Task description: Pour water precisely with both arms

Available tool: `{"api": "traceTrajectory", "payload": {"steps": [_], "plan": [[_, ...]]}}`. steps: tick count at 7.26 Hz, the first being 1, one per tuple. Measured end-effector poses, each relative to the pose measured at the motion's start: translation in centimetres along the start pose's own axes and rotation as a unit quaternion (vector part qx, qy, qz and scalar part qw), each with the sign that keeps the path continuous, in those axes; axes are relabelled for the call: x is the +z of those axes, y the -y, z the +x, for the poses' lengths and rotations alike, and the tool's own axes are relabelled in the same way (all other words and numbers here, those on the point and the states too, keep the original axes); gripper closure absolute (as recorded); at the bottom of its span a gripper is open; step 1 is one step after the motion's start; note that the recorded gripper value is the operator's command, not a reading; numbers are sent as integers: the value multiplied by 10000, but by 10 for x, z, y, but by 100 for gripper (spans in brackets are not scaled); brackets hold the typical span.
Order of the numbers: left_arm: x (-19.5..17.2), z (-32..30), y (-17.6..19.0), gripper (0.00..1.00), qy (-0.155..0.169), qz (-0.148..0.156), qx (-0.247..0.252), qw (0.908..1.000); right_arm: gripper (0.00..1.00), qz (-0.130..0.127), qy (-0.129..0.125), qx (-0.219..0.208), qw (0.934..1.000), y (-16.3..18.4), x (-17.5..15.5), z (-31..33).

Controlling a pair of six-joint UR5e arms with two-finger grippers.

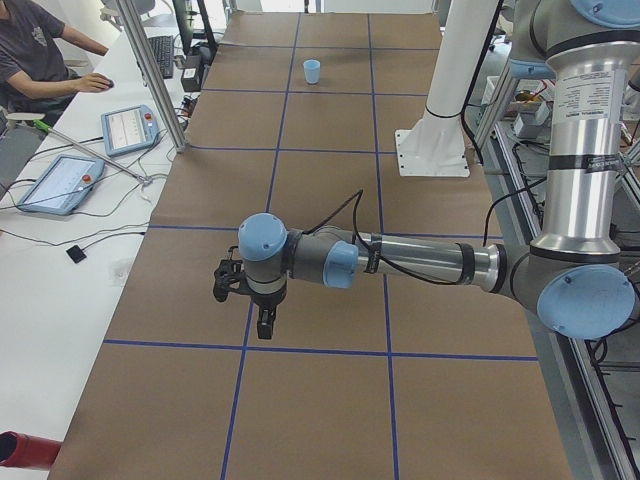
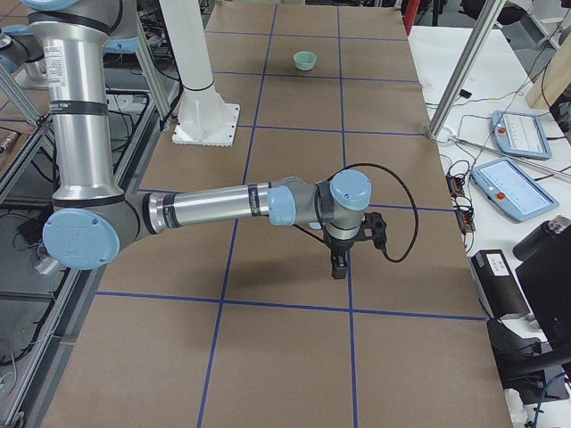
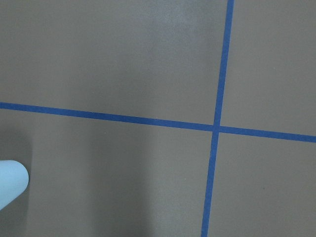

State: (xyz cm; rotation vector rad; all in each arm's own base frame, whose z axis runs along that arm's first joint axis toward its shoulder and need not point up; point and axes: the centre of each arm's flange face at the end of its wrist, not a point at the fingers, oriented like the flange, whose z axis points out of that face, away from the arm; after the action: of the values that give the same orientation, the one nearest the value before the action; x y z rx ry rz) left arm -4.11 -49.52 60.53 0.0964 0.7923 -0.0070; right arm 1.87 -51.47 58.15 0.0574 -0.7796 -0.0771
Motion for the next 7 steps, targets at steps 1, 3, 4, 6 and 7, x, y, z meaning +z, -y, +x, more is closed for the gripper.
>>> {"api": "traceTrajectory", "payload": {"steps": [1,3,4,6,7], "plan": [[0,0,-1,0,-1,0,7,10000,0,-5,0,10,10000,-1,0,1],[1,1,-12,0,-74,-19,11,10000,0,-4,0,31,10000,-1,0,1],[1,1,-26,0,-155,-14,22,9999,0,1,1,40,10000,0,0,0],[-2,4,-39,0,-265,188,219,9992,0,-15,-6,60,10000,0,2,1],[-1,3,-42,0,-272,244,270,9990,0,-29,1,75,10000,-1,3,2]]}}
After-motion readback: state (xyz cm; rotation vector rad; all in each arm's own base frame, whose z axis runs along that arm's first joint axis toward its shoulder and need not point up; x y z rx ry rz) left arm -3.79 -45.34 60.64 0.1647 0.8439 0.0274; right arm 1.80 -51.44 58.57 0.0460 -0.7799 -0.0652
